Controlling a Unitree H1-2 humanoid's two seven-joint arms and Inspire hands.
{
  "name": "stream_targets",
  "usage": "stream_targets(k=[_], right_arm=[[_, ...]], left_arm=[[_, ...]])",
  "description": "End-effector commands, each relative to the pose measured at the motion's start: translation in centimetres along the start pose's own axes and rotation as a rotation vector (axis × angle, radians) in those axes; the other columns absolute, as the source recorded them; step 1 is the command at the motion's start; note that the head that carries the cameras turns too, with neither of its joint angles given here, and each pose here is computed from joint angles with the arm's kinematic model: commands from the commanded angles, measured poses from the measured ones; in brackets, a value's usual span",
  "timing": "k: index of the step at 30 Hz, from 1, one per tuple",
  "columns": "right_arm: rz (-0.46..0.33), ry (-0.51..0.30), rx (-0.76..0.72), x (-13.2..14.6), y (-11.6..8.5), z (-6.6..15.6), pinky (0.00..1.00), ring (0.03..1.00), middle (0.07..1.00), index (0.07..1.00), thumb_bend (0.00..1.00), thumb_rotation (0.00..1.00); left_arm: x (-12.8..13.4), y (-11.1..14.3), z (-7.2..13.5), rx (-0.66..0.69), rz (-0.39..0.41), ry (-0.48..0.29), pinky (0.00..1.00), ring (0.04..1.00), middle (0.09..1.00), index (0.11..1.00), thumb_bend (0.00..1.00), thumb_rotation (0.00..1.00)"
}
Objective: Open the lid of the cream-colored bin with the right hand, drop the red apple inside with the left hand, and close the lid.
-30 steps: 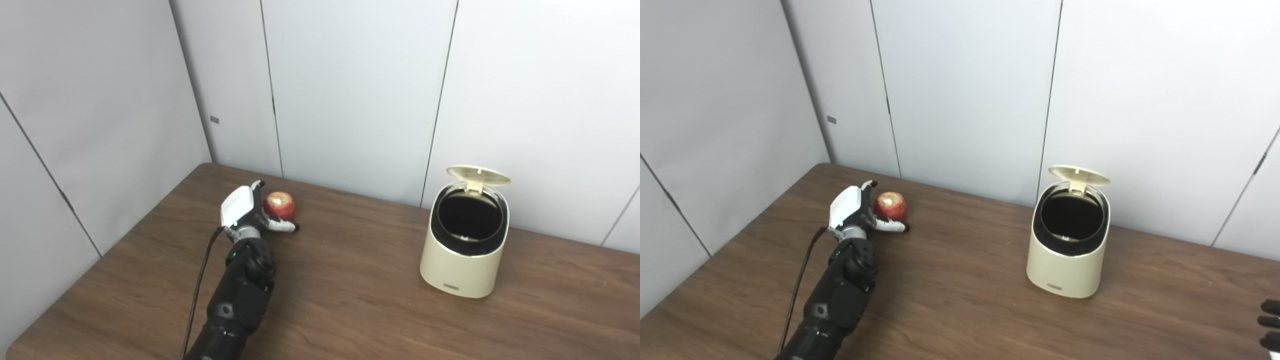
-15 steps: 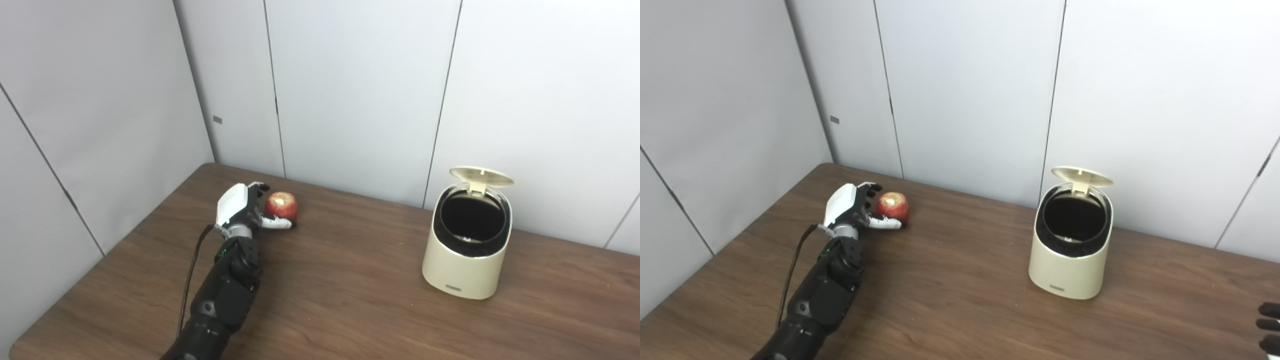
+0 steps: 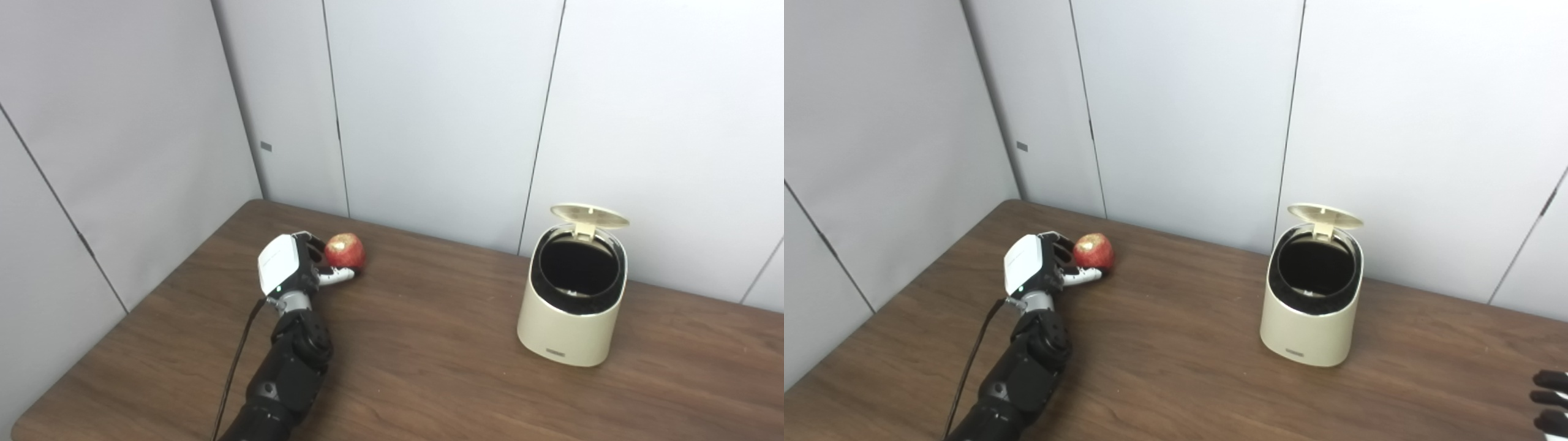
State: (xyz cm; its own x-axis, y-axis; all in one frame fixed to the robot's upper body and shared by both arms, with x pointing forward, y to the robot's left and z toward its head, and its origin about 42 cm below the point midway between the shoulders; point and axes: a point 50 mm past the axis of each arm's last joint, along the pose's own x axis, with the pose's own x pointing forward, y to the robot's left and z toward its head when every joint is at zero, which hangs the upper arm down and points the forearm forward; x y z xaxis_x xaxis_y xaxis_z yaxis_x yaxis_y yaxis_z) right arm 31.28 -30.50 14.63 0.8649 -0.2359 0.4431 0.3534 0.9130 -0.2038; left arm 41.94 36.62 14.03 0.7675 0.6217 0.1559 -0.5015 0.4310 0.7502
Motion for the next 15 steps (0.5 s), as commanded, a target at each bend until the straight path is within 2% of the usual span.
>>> stream_targets(k=[1,12,15], right_arm=[[-0.004,-0.057,0.005,0.95,-0.18,1.25,0.36,0.548,0.601,0.568,0.83,0.81],[-0.006,-0.049,0.016,0.85,0.20,1.31,0.37,0.554,0.609,0.575,0.82,0.80],[-0.009,-0.055,0.008,0.78,0.42,1.40,0.38,0.559,0.613,0.576,0.80,0.81]], left_arm=[[1.59,1.81,1.29,-0.012,0.060,-0.047,0.33,0.447,0.537,0.455,0.50,0.00],[1.81,2.07,0.92,0.004,0.067,-0.044,0.32,0.450,0.532,0.457,0.50,0.00],[1.82,2.26,0.99,-0.029,0.070,-0.043,0.28,0.424,0.523,0.473,0.50,0.00]])
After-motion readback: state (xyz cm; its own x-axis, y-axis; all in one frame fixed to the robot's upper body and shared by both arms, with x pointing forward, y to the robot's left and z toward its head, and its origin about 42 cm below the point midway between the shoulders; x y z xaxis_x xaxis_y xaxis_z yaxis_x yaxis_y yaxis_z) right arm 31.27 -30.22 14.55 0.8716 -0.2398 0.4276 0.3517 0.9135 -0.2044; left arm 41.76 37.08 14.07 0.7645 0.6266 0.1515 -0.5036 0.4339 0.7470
